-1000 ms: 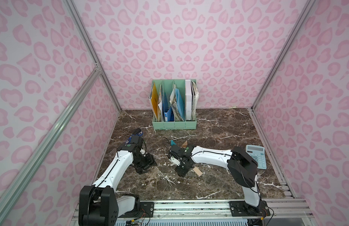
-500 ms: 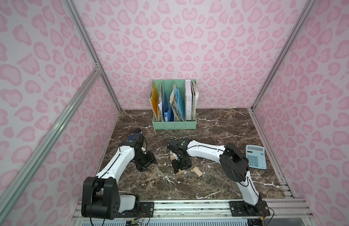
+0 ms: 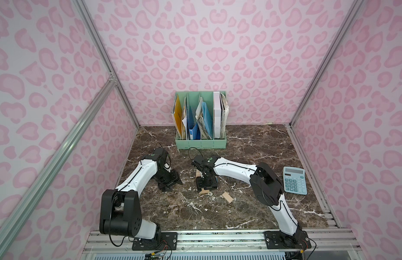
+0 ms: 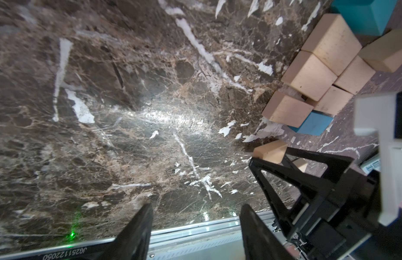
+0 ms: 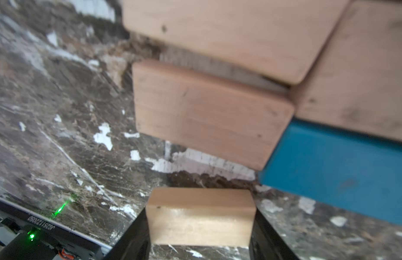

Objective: Assemble a carrot with building blocks
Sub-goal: Assemble the building block at the center of the board.

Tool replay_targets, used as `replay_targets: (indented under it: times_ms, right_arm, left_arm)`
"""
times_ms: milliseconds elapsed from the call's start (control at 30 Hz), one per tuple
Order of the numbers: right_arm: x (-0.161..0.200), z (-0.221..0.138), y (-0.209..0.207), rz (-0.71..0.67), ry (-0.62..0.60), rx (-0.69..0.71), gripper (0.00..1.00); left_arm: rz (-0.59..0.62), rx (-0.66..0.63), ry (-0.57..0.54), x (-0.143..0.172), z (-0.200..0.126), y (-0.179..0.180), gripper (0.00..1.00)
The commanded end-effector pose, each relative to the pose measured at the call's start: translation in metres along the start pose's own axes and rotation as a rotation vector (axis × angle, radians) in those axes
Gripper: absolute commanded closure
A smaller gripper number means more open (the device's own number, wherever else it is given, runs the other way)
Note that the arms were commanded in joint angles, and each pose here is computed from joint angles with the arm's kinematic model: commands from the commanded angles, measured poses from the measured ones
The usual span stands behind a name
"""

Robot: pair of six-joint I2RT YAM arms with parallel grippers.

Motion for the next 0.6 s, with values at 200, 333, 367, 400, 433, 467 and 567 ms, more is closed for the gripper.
replay_targets:
  times_ms: [200,333,367,400,433,467,567]
  right_arm:
    - [-0.014,0.001,-0.003,0.034,-0.036,0.065,0.87]
    - [-0.015,0.005,-0.005,0.042,-0.026,0.072,0.86]
    - [-0.015,0.005,-0.005,0.044,-0.026,0.075,0.86]
    - [-0.016,0.005,-0.006,0.048,-0.027,0.078,0.86]
    - [-0.016,0.004,-0.006,0.048,-0.028,0.08,0.86]
    - [-0.016,0.003,-0.006,0.05,-0.029,0.083,0.85]
    - [-0.015,0.004,-0.007,0.058,-0.026,0.09,0.84]
  left_arm:
    - [0.021,0.008,0.032,-0.006,0.001,0.003,0.37]
    - [0.024,0.014,0.035,-0.009,0.001,0.004,0.38]
    - [0.024,0.017,0.036,-0.011,0.0,0.004,0.38]
    - [0.024,0.019,0.038,-0.012,0.0,0.004,0.38]
    - [0.024,0.02,0.04,-0.013,0.001,0.004,0.38]
    - [0.023,0.023,0.045,-0.013,0.001,0.004,0.38]
    - [0.025,0.029,0.05,-0.015,0.003,0.004,0.38]
Point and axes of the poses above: each gripper's point midway between its finger pads, its own z axis out along the fingers, its own y axis along the line the jaws close on, x = y × z, the point moved 7 cm from there along -z, back along the fingers, and after that the axes turned 6 degrees about z, right-handed, at the moved point
